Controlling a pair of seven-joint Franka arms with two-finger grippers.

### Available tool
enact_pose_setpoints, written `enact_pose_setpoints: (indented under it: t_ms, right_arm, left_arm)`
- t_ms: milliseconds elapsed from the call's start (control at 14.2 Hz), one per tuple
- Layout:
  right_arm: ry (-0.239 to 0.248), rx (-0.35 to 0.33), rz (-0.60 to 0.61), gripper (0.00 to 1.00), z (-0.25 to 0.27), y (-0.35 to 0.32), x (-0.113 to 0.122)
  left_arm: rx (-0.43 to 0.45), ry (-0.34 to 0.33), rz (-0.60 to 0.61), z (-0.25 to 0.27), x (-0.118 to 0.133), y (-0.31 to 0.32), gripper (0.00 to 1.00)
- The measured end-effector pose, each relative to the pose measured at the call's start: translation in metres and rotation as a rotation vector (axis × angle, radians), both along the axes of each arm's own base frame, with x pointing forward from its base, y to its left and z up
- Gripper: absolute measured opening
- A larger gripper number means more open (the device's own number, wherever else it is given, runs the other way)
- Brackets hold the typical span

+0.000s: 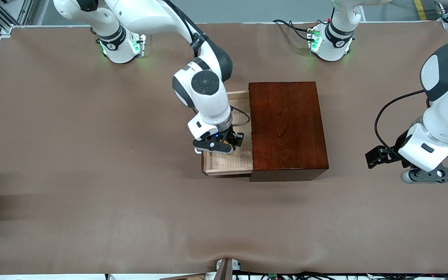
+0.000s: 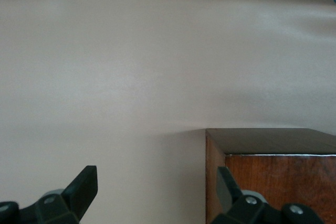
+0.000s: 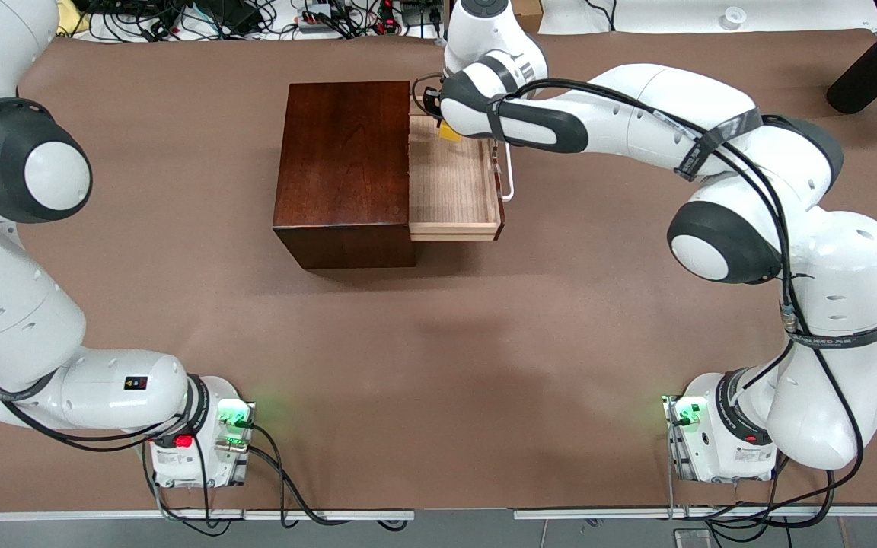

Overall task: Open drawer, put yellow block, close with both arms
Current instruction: 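Carry the yellow cube over the open drawer with the right gripper, then release the cube into the drawer while the left gripper approaches the box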

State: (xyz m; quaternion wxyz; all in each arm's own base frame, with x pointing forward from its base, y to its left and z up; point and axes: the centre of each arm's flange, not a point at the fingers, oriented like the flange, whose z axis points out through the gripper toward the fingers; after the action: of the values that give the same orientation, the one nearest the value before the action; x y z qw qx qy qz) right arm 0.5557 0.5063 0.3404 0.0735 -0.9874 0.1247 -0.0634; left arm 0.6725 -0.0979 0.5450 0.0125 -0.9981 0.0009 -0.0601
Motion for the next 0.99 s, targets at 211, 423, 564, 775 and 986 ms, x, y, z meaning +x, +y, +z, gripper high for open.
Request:
enact_pose_setpoints:
  t_ms: [211,423,564,775,986]
  right_arm:
    - [0.001,-0.019,0.020,0.56,-0.010,-0.002,0.002]
    - [0.007,-0.028,0.026,0.56,-0.018,-0.003,0.002]
    - [0.008,-0.030,0.025,0.60,-0.020,-0.003,0.003]
    - [-0.012,-0.012,0.026,0.85,-0.004,-0.001,0.007]
    - [0.029,-0.034,0.005,1.00,0.049,-0.019,0.011]
  left_arm:
    - [0.001,0.004,0.000,0.000,0.000,0.000,1.00]
    - [0.001,0.005,0.000,-0.001,-0.001,0.000,1.00]
    - [0.001,0.007,0.000,-0.001,-0.001,0.000,1.00]
    - [0.003,0.025,-0.007,0.000,-0.004,-0.005,1.00]
    - [-0.007,0.042,-0.010,0.004,-0.012,-0.024,1.00]
